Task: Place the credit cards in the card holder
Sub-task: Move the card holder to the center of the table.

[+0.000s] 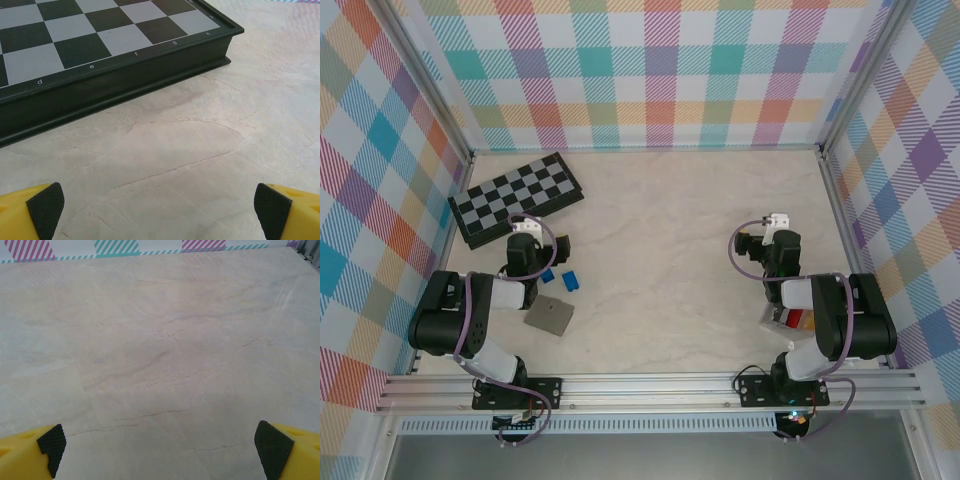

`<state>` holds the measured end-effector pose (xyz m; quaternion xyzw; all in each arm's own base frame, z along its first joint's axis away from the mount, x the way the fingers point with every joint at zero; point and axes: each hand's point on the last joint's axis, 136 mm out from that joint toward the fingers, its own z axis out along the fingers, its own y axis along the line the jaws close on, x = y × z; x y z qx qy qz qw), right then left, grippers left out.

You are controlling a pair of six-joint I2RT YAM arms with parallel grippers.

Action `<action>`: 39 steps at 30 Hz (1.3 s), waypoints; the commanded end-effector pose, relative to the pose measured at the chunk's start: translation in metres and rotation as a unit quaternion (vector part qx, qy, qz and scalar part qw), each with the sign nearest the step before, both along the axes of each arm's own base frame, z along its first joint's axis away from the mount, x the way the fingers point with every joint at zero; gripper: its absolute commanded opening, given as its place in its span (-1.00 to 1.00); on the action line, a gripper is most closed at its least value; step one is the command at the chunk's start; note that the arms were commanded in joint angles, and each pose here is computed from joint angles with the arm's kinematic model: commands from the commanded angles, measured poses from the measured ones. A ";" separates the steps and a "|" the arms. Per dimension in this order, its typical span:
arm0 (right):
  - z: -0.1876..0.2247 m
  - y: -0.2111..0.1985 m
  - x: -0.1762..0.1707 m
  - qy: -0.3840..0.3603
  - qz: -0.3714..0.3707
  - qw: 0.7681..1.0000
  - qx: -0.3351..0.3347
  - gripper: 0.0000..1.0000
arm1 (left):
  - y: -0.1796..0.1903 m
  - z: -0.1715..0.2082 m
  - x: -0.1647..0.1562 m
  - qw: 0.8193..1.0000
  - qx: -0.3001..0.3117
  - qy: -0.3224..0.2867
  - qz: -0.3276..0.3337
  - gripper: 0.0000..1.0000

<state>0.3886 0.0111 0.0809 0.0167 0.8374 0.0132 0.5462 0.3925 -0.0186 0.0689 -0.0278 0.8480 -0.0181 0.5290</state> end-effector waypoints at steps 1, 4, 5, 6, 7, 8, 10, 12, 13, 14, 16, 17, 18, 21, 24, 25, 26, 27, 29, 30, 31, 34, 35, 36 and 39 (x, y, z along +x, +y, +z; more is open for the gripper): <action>0.010 -0.001 0.008 -0.016 0.000 1.000 0.009 1.00 | 0.002 0.009 0.006 1.000 0.003 -0.014 -0.002 1.00; 0.010 -0.001 0.008 -0.017 -0.001 1.000 0.010 1.00 | 0.003 0.009 0.006 1.000 0.003 -0.014 -0.001 1.00; 0.010 -0.001 0.008 -0.016 -0.001 1.000 0.010 1.00 | 0.003 0.009 0.006 1.000 0.003 -0.014 -0.001 1.00; 0.010 -0.001 0.008 -0.017 -0.001 1.000 0.010 1.00 | 0.002 0.009 0.006 1.000 0.003 -0.014 -0.002 1.00; 0.010 -0.001 0.008 -0.016 -0.001 1.000 0.010 1.00 | 0.003 0.009 0.006 1.000 0.003 -0.014 -0.001 1.00; 0.011 -0.001 0.008 -0.017 0.000 1.000 0.011 1.00 | 0.003 0.009 0.006 1.000 0.003 -0.013 -0.001 1.00; 0.010 -0.001 0.008 -0.015 0.000 1.000 0.012 1.00 | 0.003 0.009 0.006 1.000 0.003 -0.013 -0.001 1.00; 0.010 -0.002 0.008 -0.016 0.000 1.000 0.014 1.00 | 0.003 0.009 0.006 1.000 0.002 -0.014 -0.002 1.00; 0.010 -0.002 0.008 -0.014 0.001 1.000 0.017 1.00 | 0.002 0.009 0.007 1.000 0.003 -0.014 -0.002 1.00; 0.010 -0.003 0.008 -0.013 0.005 1.000 0.023 1.00 | 0.002 0.009 0.007 1.000 0.002 -0.014 -0.002 1.00; 0.009 -0.003 0.008 -0.013 0.006 1.000 0.025 1.00 | 0.002 0.009 0.007 1.000 0.002 -0.014 -0.002 1.00; 0.009 -0.002 0.008 -0.013 0.007 1.000 0.025 1.00 | 0.002 0.009 0.007 1.000 0.002 -0.014 -0.002 1.00; 0.009 -0.002 0.008 -0.013 0.007 1.000 0.026 1.00 | 0.002 0.010 0.007 1.000 0.002 -0.014 -0.003 1.00; 0.010 -0.002 0.008 -0.015 0.008 1.000 0.025 1.00 | 0.003 0.010 0.006 1.000 0.002 -0.016 -0.002 1.00; 0.012 -0.001 0.008 -0.015 0.011 1.000 0.024 1.00 | 0.001 0.014 0.001 1.000 0.001 -0.030 -0.008 1.00; 0.014 0.000 0.008 -0.012 0.014 1.000 0.025 1.00 | 0.002 0.018 -0.003 0.999 0.000 -0.042 -0.004 1.00; 0.017 0.001 0.008 -0.010 0.019 0.999 0.025 1.00 | 0.005 0.023 -0.006 0.999 -0.001 -0.053 0.005 1.00; 0.020 0.001 0.008 -0.010 0.019 1.000 0.024 1.00 | 0.007 0.028 -0.009 0.998 -0.002 -0.059 0.012 1.00; 0.027 -0.002 0.005 -0.010 0.008 1.000 0.025 1.00 | 0.008 0.039 -0.013 0.998 -0.005 -0.057 0.013 1.00; 0.030 -0.003 0.001 0.005 0.004 1.000 0.028 1.00 | 0.007 0.046 -0.015 0.998 -0.005 -0.056 0.010 1.00; 0.040 -0.003 -0.003 0.010 0.001 0.999 0.032 1.00 | 0.007 0.057 -0.017 0.998 -0.006 -0.066 0.009 1.00; 0.064 -0.008 -0.021 0.032 -0.021 0.998 0.047 1.00 | 0.007 0.085 -0.026 0.996 -0.011 -0.084 0.009 1.00; 0.072 -0.011 -0.027 0.042 -0.035 0.997 0.056 1.00 | 0.006 0.094 -0.028 0.997 -0.012 -0.082 0.005 1.00; 0.078 -0.013 -0.035 0.060 -0.049 0.995 0.066 1.00 | 0.004 0.107 -0.032 0.996 -0.014 -0.088 -0.002 1.00; 0.090 -0.035 -0.065 0.116 -0.150 0.977 0.102 1.00 | 0.009 0.139 -0.049 0.992 -0.058 -0.109 0.027 1.00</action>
